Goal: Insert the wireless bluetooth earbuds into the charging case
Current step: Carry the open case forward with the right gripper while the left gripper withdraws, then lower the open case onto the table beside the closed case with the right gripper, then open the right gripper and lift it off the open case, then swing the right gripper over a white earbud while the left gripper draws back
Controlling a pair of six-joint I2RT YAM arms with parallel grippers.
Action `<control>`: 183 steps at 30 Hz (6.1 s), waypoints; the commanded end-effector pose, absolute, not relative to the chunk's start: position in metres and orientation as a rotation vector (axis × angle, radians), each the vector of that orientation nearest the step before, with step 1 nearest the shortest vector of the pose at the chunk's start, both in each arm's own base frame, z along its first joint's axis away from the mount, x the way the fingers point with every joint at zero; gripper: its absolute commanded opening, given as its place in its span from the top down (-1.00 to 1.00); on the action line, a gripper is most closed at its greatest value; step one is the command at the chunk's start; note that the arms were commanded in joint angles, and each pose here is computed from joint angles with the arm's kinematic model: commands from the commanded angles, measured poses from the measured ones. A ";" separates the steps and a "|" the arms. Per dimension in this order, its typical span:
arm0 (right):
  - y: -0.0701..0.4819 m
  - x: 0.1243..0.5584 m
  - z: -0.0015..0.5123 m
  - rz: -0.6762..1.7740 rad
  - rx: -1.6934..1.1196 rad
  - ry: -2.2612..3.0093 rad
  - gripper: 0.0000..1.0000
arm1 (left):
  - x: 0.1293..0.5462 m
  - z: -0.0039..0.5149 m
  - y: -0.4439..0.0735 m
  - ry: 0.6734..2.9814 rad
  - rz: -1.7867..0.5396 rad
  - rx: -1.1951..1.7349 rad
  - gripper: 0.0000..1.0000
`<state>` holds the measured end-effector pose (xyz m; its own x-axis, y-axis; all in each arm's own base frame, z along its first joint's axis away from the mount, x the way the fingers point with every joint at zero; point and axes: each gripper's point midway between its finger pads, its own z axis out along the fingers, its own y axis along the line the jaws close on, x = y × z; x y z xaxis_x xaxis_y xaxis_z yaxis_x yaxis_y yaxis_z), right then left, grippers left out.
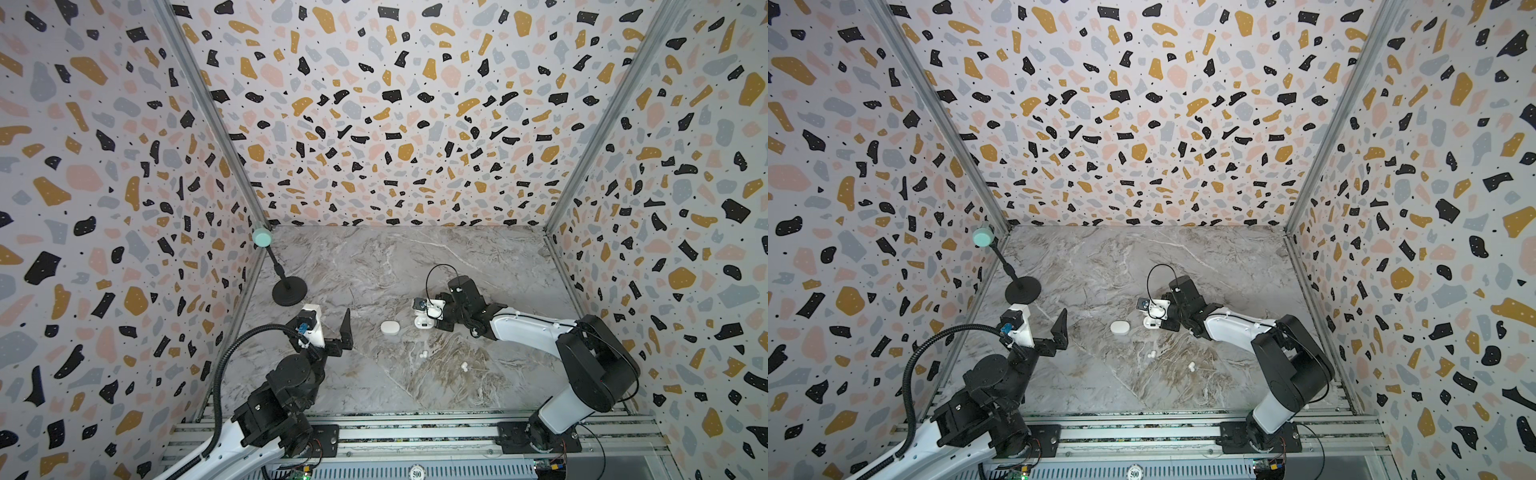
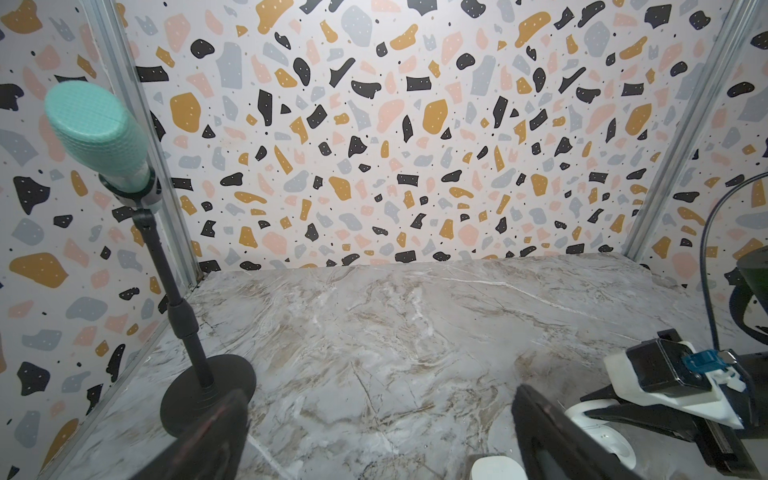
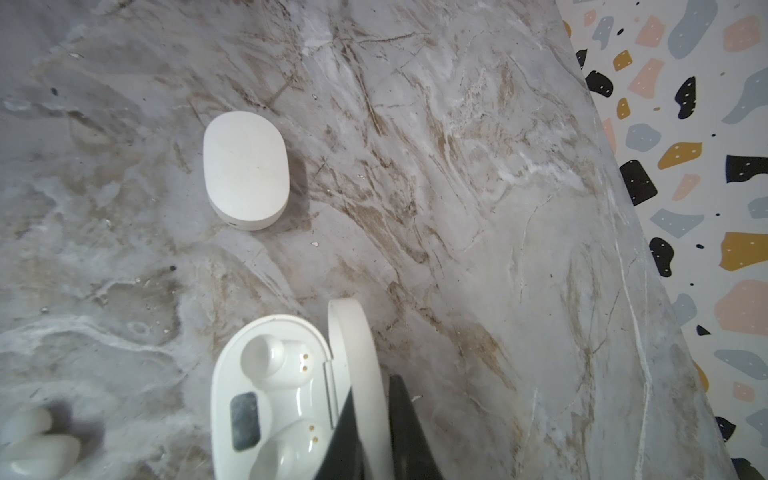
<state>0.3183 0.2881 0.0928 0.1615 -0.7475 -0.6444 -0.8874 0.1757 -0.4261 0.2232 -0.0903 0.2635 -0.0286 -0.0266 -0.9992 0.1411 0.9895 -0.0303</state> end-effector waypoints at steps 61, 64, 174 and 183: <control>0.320 0.321 0.066 0.302 -1.634 1.605 1.00 | 0.226 0.263 -0.095 1.586 -0.136 0.109 -1.00; 0.321 0.321 0.066 0.304 -1.636 1.606 0.96 | 0.226 0.263 -0.095 1.585 -0.138 0.109 -1.00; 0.182 0.198 0.180 0.832 0.007 2.303 -0.86 | 0.224 0.224 -0.205 1.889 -0.412 0.554 -1.00; 0.165 0.166 0.108 0.745 0.221 2.534 -0.41 | 0.203 0.182 -0.236 1.997 -0.460 0.744 -1.00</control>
